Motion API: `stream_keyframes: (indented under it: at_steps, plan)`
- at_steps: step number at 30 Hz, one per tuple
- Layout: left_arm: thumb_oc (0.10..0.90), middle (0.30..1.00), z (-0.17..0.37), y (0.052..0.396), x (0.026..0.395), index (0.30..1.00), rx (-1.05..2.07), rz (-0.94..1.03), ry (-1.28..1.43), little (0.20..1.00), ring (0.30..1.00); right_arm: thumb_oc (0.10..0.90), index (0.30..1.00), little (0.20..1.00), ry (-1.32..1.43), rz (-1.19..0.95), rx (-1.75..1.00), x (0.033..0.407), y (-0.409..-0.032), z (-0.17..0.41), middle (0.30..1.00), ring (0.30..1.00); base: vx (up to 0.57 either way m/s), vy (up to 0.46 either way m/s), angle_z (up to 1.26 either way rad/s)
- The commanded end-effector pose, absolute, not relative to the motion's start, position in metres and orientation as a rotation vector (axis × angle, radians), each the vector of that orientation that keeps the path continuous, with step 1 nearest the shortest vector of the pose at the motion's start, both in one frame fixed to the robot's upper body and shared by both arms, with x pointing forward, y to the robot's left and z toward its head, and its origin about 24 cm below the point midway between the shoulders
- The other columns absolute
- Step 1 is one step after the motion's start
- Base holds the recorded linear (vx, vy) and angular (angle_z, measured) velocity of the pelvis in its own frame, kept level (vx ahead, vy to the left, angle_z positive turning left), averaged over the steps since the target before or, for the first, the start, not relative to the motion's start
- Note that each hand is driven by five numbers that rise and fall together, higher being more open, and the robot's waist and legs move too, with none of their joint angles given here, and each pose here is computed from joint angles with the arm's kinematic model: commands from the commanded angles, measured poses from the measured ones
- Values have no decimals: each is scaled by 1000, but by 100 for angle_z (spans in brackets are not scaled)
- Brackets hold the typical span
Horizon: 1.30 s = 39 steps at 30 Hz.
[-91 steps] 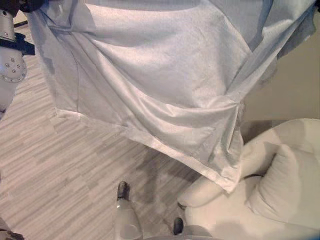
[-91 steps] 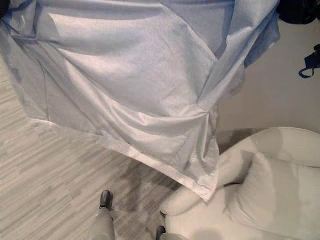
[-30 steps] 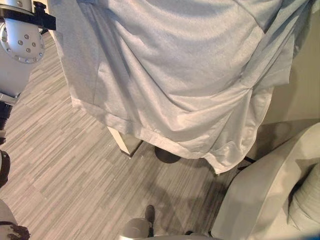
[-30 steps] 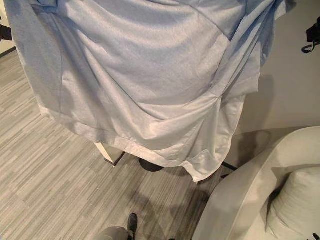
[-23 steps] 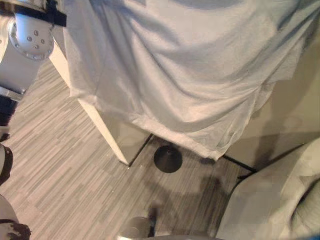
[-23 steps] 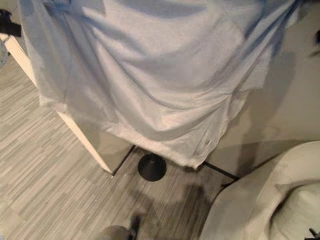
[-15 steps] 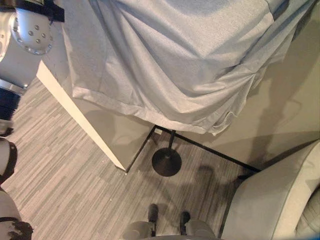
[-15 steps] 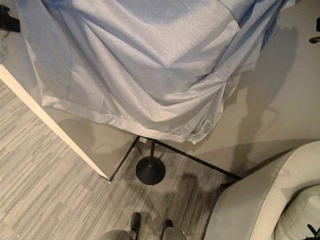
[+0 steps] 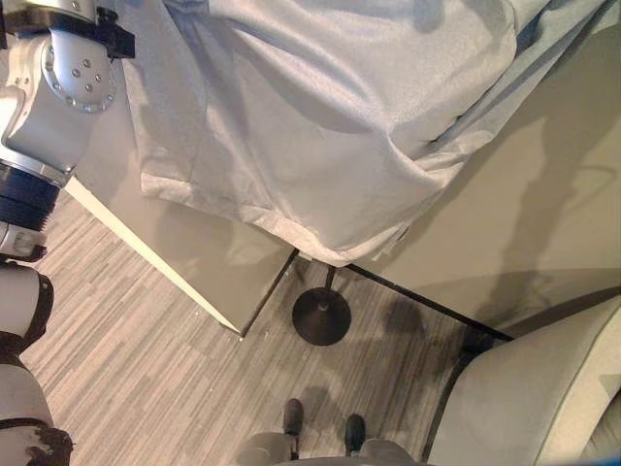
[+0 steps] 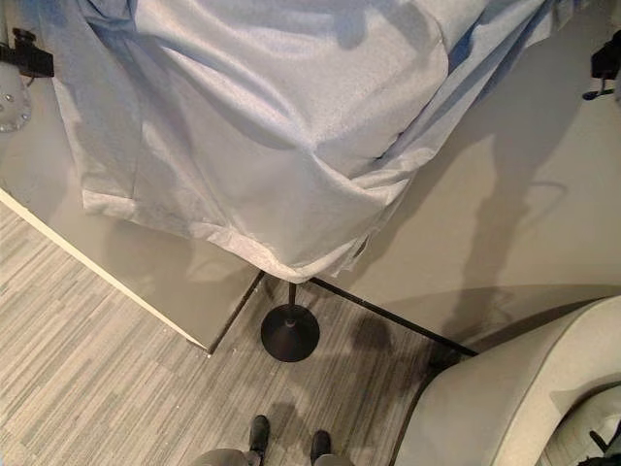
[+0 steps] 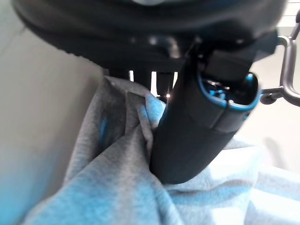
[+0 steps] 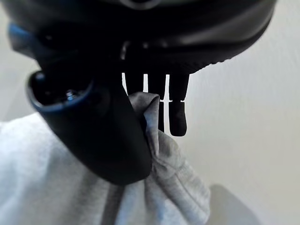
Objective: Hang the clothes on the sofa on the clothes rack.
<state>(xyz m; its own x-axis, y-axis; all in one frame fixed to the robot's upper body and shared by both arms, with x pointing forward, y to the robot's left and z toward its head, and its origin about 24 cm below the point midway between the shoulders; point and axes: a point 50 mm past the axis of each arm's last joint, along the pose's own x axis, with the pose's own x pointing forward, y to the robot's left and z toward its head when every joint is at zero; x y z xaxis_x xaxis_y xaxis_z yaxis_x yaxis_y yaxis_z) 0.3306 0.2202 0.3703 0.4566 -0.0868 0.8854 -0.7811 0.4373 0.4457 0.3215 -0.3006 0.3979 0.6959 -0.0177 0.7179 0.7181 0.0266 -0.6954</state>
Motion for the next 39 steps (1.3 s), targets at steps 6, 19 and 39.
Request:
stream_keyframes:
  at_steps: [6,19,39]
  plan:
    - [400,300,251,263,320,300,813,562,-713,300,300,400,300,300,-627,-532,-1277,299,-311,297,300,300,63,-41,0]
    - [800,900,136,260,308,900,619,335,-330,900,900,800,900,900,-560,-379,-944,290,-298,234,900,900,55,-30,2]
    - [800,900,73,294,229,900,323,351,-104,900,900,800,900,900,-152,-420,-644,223,-341,123,900,900,-8,-18,0]
